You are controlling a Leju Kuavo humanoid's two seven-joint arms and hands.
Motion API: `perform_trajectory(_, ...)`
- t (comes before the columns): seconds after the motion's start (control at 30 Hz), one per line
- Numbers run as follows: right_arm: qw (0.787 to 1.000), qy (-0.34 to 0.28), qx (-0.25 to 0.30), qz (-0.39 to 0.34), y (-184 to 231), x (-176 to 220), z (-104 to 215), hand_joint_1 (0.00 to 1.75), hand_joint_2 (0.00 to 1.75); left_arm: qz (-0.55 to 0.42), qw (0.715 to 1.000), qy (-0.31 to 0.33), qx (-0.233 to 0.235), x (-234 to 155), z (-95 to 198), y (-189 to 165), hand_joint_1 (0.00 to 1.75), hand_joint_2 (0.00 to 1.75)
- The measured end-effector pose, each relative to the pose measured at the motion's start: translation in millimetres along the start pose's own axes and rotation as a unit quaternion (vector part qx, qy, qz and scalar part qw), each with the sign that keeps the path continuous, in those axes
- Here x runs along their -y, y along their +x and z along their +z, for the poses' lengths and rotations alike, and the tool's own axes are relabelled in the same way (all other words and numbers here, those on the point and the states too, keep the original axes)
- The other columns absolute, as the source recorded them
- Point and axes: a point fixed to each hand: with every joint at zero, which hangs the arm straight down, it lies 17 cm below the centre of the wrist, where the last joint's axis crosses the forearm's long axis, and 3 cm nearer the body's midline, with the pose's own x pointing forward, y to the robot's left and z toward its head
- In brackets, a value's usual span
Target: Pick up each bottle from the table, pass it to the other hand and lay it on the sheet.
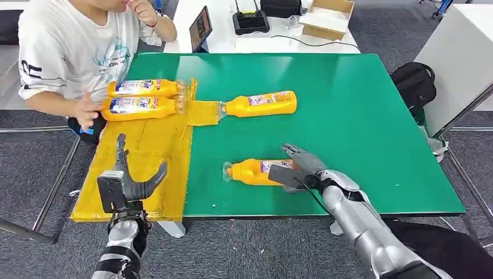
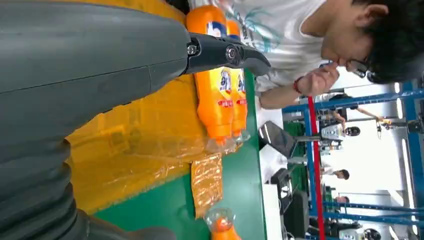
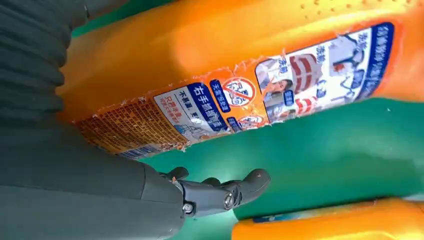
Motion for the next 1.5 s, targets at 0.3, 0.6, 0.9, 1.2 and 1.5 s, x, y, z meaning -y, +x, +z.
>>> perform_trajectory(0.3,1.000,0.024,-0.009,0.003,-10.0,-0.9,-1.8,1.61,1.75,0.005,1.000,-0.004,-0.009,5.2,-0.5,-5.5,0.00,1.75)
perform_trajectory(0.6,0.999,0.039,-0.001,-0.001,-8.6,-10.4,-1.5,1.73,1.75,0.010,1.000,-0.008,-0.020,9.8,0.8,-12.4,0.00,1.75)
perform_trajectory(0.9,0.997,-0.014,0.039,-0.063,9.0,-8.0,1.5,1.75,1.75,0.014,1.000,-0.009,-0.025,11.9,2.7,-14.6,0.00,1.75)
perform_trajectory(1.2,0.889,-0.376,0.190,-0.180,110.1,80.8,83.1,1.75,1.75,0.059,0.997,-0.024,-0.037,27.6,19.1,-4.9,0.00,1.75)
perform_trajectory(1.5,0.809,-0.501,0.212,-0.221,112.8,132.9,143.1,1.75,1.75,0.106,0.993,-0.046,-0.026,49.7,18.1,19.4,0.00,1.75)
